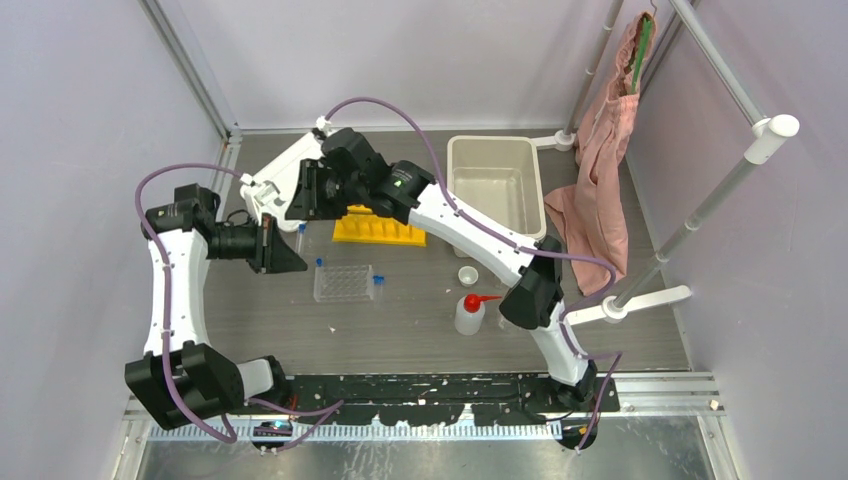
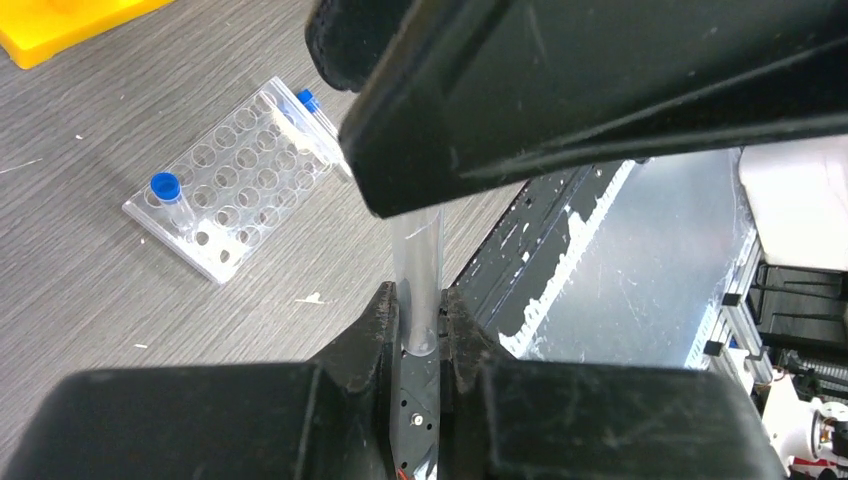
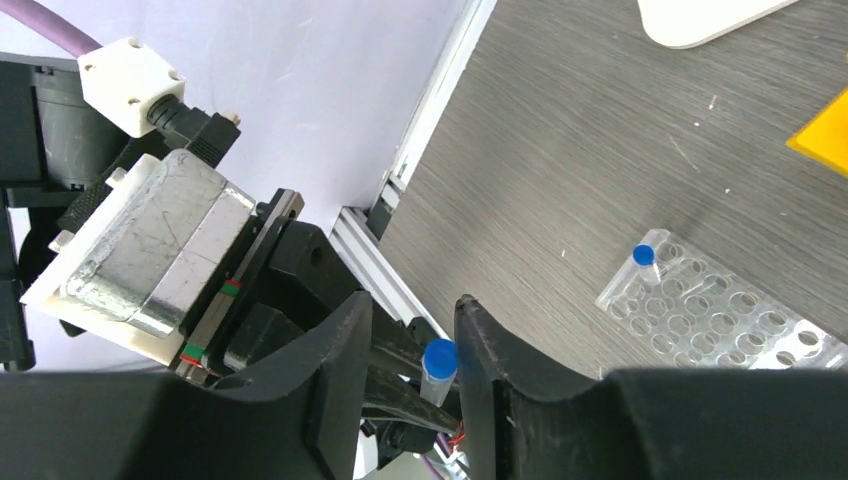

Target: Organize the chemistry lab equipment

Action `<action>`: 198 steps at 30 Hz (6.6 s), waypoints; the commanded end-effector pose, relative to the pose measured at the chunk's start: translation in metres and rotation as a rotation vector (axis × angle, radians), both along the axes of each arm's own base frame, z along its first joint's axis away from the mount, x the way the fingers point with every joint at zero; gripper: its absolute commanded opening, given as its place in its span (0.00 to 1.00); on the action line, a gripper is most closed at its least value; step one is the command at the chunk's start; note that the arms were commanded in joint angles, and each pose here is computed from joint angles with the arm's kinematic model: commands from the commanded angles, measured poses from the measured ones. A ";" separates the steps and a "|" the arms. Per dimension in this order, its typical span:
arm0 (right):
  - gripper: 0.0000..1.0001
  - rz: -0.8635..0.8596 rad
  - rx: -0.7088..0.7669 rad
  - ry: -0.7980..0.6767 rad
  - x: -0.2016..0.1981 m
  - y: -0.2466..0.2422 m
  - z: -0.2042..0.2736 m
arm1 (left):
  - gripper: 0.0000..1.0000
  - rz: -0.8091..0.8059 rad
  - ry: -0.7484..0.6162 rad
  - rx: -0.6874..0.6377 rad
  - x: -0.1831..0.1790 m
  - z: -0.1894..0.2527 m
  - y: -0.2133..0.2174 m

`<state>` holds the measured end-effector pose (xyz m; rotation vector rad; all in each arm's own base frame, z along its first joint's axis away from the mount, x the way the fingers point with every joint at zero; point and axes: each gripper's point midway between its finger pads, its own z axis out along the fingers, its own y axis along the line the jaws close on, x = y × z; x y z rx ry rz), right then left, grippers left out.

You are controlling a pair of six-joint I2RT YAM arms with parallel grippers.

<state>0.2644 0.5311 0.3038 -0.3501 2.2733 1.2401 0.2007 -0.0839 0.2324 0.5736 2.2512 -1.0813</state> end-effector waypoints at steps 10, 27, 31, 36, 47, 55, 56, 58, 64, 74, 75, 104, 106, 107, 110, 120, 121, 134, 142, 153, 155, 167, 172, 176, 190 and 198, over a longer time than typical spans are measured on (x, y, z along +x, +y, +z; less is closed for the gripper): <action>0.39 0.172 -0.001 0.046 -0.022 -0.008 0.010 | 0.00 -0.039 -0.085 0.047 -0.002 0.009 0.000; 0.27 0.214 0.014 0.095 -0.026 0.000 0.004 | 0.00 -0.057 -0.104 0.054 -0.002 0.012 -0.002; 0.27 0.230 0.017 0.107 -0.029 0.000 0.002 | 0.00 -0.051 -0.104 0.061 0.000 0.010 -0.001; 0.33 0.244 0.019 0.128 -0.032 0.001 0.000 | 0.00 -0.040 -0.099 0.067 0.003 0.007 0.001; 0.17 0.248 0.034 0.128 -0.033 0.002 0.003 | 0.00 -0.030 -0.105 0.082 0.004 0.004 0.002; 0.01 0.184 0.010 0.047 -0.013 -0.017 0.013 | 0.95 0.018 -0.066 0.097 0.009 0.001 0.006; 0.01 0.156 -0.008 0.011 -0.008 -0.022 0.015 | 0.99 0.025 -0.058 0.098 0.010 0.000 0.007; 0.01 0.093 -0.050 -0.062 0.004 -0.033 0.015 | 1.00 0.040 -0.044 0.102 0.011 0.000 0.008; 0.01 -0.035 -0.186 -0.352 0.013 -0.055 0.000 | 1.00 0.151 0.019 0.160 0.029 -0.002 0.023; 0.01 -0.027 -0.305 -0.608 -0.013 -0.028 -0.062 | 1.00 0.414 0.150 0.293 0.066 -0.026 0.070; 0.01 -0.021 -0.300 -0.606 -0.014 -0.024 -0.068 | 1.00 0.438 0.157 0.302 0.068 -0.028 0.075; 0.01 0.041 -0.344 -0.587 -0.016 0.026 -0.152 | 1.00 0.488 0.166 0.351 0.072 -0.043 0.091; 0.01 0.044 -0.345 -0.583 -0.017 0.027 -0.155 | 1.00 0.485 0.163 0.352 0.072 -0.043 0.091; 0.01 0.048 -0.345 -0.580 -0.018 0.028 -0.156 | 1.00 0.485 0.163 0.354 0.072 -0.043 0.092; 0.01 0.052 -0.349 -0.573 -0.018 0.028 -0.161 | 1.00 0.486 0.164 0.357 0.072 -0.044 0.092; 0.01 0.021 -0.370 -0.601 -0.012 0.021 -0.166 | 1.00 0.483 0.160 0.357 0.072 -0.044 0.092; 0.01 0.018 -0.367 -0.607 -0.012 0.020 -0.165 | 1.00 0.483 0.158 0.359 0.072 -0.044 0.092; 0.01 0.011 -0.395 -0.628 -0.010 0.011 -0.168 | 1.00 0.487 0.153 0.360 0.074 -0.044 0.093; 0.01 0.018 -0.407 -0.629 -0.012 0.005 -0.166 | 1.00 0.494 0.149 0.366 0.075 -0.043 0.095; 0.01 0.036 -0.396 -0.611 -0.018 0.002 -0.161 | 1.00 0.506 0.142 0.370 0.077 -0.042 0.097; 0.01 0.042 -0.397 -0.608 -0.019 0.004 -0.164 | 1.00 0.506 0.141 0.370 0.077 -0.041 0.097; 0.26 0.054 -0.408 -0.560 -0.024 0.003 -0.188 | 1.00 0.505 0.137 0.387 0.077 -0.042 0.100; 0.51 0.047 -0.391 -0.568 -0.025 0.001 -0.176 | 1.00 0.507 0.140 0.385 0.077 -0.042 0.100; 0.64 0.020 -0.379 -0.579 -0.023 -0.005 -0.154 | 1.00 0.507 0.139 0.385 0.076 -0.042 0.099; 0.56 -0.265 -0.582 -0.186 -0.009 -0.121 -0.157 | 1.00 0.509 0.133 0.373 0.076 -0.036 0.097; 0.49 -0.340 -0.694 -0.061 -0.005 -0.180 -0.206 | 1.00 0.510 0.129 0.369 0.074 -0.033 0.096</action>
